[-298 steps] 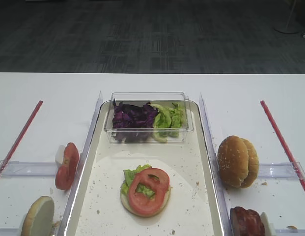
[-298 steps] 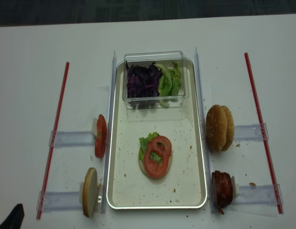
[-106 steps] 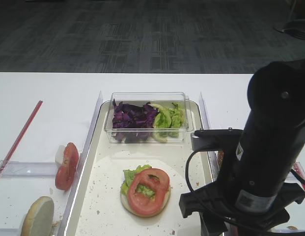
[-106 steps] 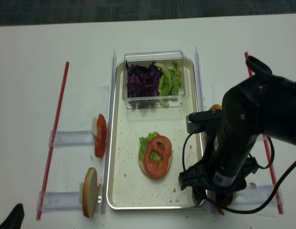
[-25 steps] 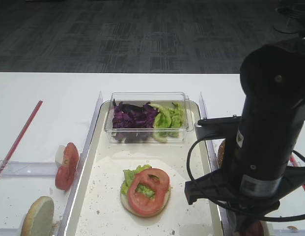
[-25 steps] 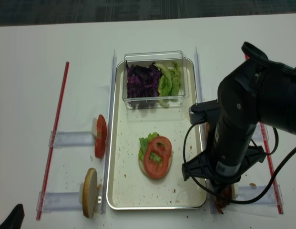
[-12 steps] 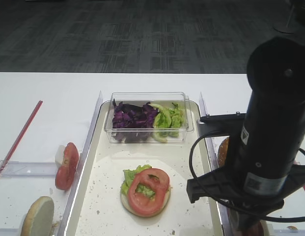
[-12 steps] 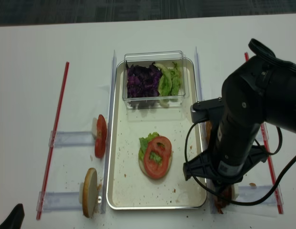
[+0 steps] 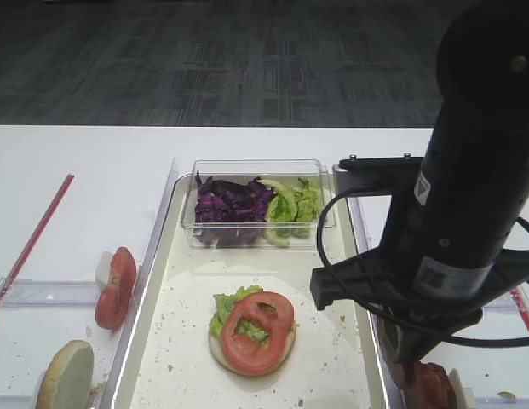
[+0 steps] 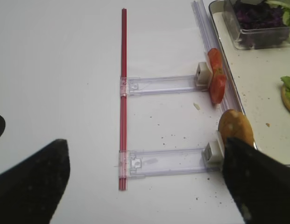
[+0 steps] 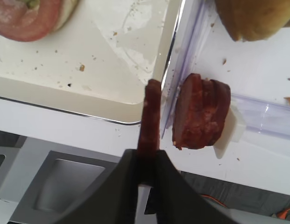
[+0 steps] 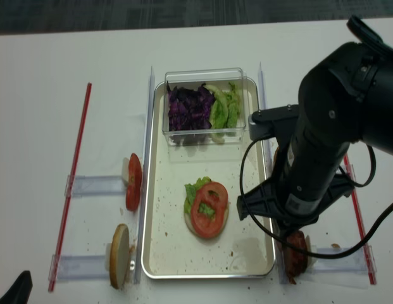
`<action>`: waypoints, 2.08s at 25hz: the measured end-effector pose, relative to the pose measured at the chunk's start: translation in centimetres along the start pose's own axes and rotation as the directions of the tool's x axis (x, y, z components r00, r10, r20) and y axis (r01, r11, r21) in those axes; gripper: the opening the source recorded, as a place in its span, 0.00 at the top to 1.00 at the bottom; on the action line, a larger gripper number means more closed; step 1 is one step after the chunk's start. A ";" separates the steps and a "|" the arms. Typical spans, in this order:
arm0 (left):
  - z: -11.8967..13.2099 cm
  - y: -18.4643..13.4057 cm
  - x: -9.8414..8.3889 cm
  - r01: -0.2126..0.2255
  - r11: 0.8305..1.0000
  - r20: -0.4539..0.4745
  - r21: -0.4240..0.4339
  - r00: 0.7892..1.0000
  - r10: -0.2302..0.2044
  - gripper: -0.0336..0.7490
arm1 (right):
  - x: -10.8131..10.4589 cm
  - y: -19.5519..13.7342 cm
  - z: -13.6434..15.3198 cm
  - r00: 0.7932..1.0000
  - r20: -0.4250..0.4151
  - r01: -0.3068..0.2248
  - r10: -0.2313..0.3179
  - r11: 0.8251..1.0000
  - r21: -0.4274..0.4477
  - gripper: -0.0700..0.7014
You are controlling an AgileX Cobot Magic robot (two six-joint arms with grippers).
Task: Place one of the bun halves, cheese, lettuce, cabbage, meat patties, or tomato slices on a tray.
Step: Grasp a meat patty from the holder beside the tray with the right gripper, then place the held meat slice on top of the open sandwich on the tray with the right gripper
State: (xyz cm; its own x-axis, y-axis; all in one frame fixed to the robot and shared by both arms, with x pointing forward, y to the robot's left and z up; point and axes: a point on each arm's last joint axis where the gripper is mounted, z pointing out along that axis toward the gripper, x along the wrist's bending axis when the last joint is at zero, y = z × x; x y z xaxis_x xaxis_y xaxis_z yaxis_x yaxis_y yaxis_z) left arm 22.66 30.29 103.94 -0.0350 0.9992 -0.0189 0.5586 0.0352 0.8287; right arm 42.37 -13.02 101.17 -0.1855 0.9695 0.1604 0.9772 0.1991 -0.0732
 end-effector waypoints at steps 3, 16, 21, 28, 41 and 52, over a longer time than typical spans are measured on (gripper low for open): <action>0.0 0.0 0.0 0.000 1.000 0.000 0.000 1.000 0.000 0.18 | 0.0 0.0 0.0 1.000 0.000 0.002 -0.002 1.000 0.000 0.76; 0.0 0.0 0.0 0.000 1.000 0.000 0.000 1.000 0.000 0.18 | 1.0 1.0 -0.2 0.985 -0.120 0.108 -0.121 0.988 -0.114 0.76; 0.0 0.0 0.0 0.000 1.000 0.000 0.000 1.000 0.000 0.17 | 0.6 2.0 -0.9 0.953 -0.264 0.109 -0.148 0.982 -0.156 0.76; 0.0 0.0 0.0 0.000 1.000 0.000 0.000 1.000 0.000 0.18 | -0.8 3.3 -1.8 0.890 -0.413 0.119 -0.195 0.972 -0.201 0.76; 0.0 0.0 0.0 0.000 1.000 0.000 0.000 1.000 0.000 0.17 | 0.7 5.6 1.0 0.715 -0.657 0.176 -0.239 0.971 -0.161 0.76; 0.0 0.0 0.0 0.000 1.000 0.000 0.000 1.000 0.000 0.17 | 1.1 7.3 3.4 0.598 -0.776 0.167 -0.200 0.978 -0.123 0.76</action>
State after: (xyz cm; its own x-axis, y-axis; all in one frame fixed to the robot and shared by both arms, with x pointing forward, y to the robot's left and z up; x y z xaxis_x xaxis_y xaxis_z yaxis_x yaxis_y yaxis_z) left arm 22.66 30.29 103.94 -0.0350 0.9992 -0.0189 0.5586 0.0352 0.8287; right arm 48.93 -9.99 97.51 -0.2260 0.4285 0.8748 0.9378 0.3386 0.0765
